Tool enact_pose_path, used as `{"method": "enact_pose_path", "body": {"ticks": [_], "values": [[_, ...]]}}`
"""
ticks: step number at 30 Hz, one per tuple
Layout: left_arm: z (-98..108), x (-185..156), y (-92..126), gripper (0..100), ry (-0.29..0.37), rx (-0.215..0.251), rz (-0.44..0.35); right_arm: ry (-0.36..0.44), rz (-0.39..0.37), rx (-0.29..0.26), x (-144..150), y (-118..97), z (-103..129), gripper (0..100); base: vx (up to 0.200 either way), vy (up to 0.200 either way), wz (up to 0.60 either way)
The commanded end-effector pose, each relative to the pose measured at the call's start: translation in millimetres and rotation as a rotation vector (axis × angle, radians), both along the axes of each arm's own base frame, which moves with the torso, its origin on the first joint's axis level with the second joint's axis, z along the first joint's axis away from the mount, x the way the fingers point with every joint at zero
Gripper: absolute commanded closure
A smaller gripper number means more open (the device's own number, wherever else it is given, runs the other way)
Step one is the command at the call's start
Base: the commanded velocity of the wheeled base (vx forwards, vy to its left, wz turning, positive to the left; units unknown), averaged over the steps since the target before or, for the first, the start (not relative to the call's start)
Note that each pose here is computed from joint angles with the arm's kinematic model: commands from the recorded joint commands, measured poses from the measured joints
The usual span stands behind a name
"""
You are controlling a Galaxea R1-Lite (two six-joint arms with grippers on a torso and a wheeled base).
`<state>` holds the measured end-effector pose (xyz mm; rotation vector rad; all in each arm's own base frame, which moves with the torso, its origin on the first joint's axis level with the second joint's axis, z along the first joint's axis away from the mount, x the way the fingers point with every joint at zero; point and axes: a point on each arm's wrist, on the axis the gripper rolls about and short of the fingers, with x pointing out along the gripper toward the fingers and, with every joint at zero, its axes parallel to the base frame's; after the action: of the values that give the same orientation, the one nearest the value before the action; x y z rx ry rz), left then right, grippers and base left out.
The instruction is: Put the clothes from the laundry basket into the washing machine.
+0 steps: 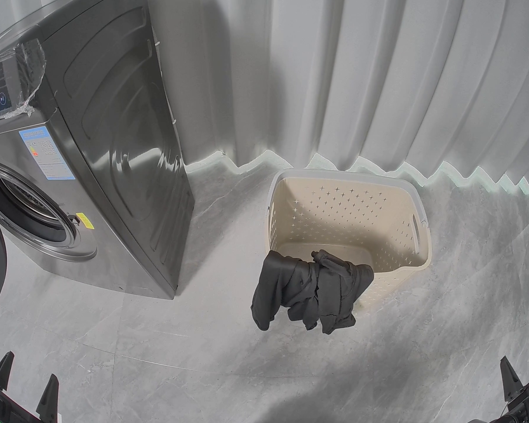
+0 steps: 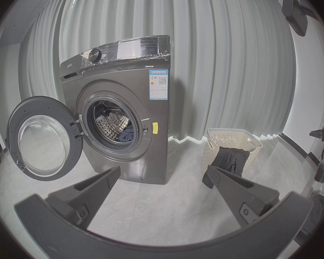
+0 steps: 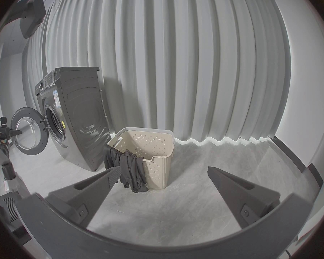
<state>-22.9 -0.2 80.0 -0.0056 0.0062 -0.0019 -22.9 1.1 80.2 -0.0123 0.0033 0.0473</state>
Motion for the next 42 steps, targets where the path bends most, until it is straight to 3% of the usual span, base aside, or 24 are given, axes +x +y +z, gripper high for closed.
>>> {"method": "enact_pose_path", "body": {"ticks": [1,11,18,20,21,22,23,26,27,29,35,39,42], "values": [[-4,0,0,0,0.002,-0.001,0.0,-0.001,0.0,-0.001,0,0,-5,0,0.0,0.0,0.0],[-4,0,0,0,0.002,-0.002,0.002,-0.002,0.002,0.002,0,0,-5,0,0.06,0.0,0.0],[-4,0,0,0,0.0,-0.013,0.002,-0.02,-0.041,0.0,0,-1,-1,0,0.0,0.0,0.0],[-4,0,0,0,0.002,-0.016,0.004,-0.174,-0.035,0.0,-12,0,37,0,0.0,0.0,0.0],[-4,0,0,0,0.002,-0.016,0.004,-0.183,-0.035,0.0,-13,0,40,0,0.0,0.0,0.0],[-4,0,0,0,0.001,-0.014,0.005,-0.205,-0.029,0.0,-14,0,66,0,0.0,0.0,0.0],[-4,0,0,0,0.001,-0.013,0.005,-0.197,-0.027,0.002,-13,-1,70,0,0.0,0.0,0.0],[-4,0,0,0,0.002,-0.013,0.004,-0.037,-0.003,0.005,11,0,71,0,0.0,0.0,0.0],[-4,0,0,0,0.002,-0.013,0.004,-0.026,0.0,0.005,13,0,71,0,0.0,0.0,0.0],[-4,0,0,0,0.002,-0.013,0.004,0.127,0.049,0.006,35,1,65,0,0.0,0.0,0.0],[-4,0,0,0,0.002,-0.016,0.004,0.387,0.175,0.044,68,6,54,0,0.0,0.0,0.0],[-4,0,0,0,0.001,-0.017,0.005,0.463,0.278,0.047,83,13,53,0,0.0,0.0,0.0],[-4,0,0,0,0.002,-0.016,0.004,0.491,0.301,0.065,96,18,52,0,0.0,0.0,0.0]]}}
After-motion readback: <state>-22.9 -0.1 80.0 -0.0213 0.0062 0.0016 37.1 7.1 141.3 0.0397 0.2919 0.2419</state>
